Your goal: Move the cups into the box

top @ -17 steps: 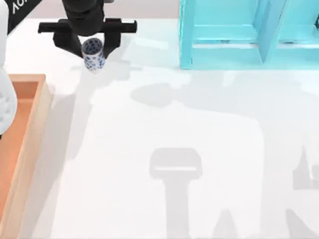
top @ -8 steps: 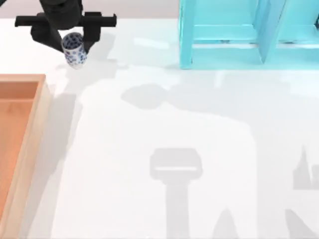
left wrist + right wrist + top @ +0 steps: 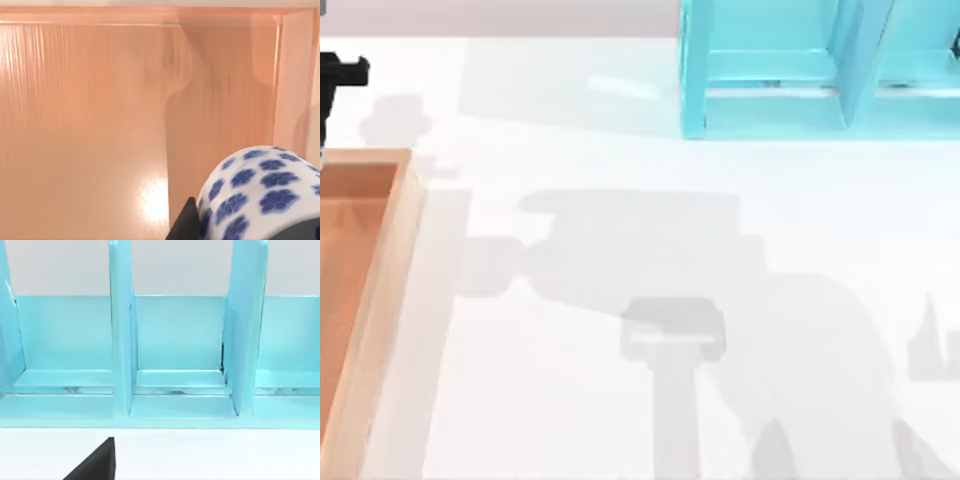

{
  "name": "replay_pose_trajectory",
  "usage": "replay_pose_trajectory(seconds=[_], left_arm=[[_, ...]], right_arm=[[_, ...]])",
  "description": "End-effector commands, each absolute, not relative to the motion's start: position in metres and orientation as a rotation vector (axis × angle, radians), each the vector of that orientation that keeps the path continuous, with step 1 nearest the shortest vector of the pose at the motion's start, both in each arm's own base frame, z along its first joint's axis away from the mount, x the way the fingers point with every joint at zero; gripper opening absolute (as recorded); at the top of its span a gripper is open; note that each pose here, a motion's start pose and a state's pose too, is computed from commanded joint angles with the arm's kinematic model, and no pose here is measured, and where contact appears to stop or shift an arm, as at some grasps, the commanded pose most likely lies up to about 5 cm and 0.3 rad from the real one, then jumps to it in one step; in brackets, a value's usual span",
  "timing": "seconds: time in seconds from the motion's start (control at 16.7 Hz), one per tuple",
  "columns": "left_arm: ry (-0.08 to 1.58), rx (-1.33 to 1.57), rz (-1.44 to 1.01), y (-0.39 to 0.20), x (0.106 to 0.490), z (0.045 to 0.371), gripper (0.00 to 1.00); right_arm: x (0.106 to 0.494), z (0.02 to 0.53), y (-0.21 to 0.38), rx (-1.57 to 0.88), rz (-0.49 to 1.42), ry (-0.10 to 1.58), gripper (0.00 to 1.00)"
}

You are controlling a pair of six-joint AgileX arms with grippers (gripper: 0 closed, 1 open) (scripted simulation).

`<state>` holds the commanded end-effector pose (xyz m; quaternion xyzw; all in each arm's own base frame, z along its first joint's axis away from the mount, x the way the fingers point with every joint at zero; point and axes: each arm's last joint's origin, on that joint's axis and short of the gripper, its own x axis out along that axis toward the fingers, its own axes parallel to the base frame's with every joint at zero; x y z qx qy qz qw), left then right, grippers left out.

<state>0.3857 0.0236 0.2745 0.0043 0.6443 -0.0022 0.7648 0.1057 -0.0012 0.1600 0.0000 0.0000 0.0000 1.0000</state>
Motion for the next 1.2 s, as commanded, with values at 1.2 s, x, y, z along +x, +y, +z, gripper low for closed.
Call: replay_pose_trajectory(seconds=[1.2], left_arm=[[1.396, 0.007, -0.021, 0.097, 0.299, 0.238, 0.0]], right_arm=[[0.106, 0.16, -0.001, 0.0, 0.0, 0.0, 1.0]])
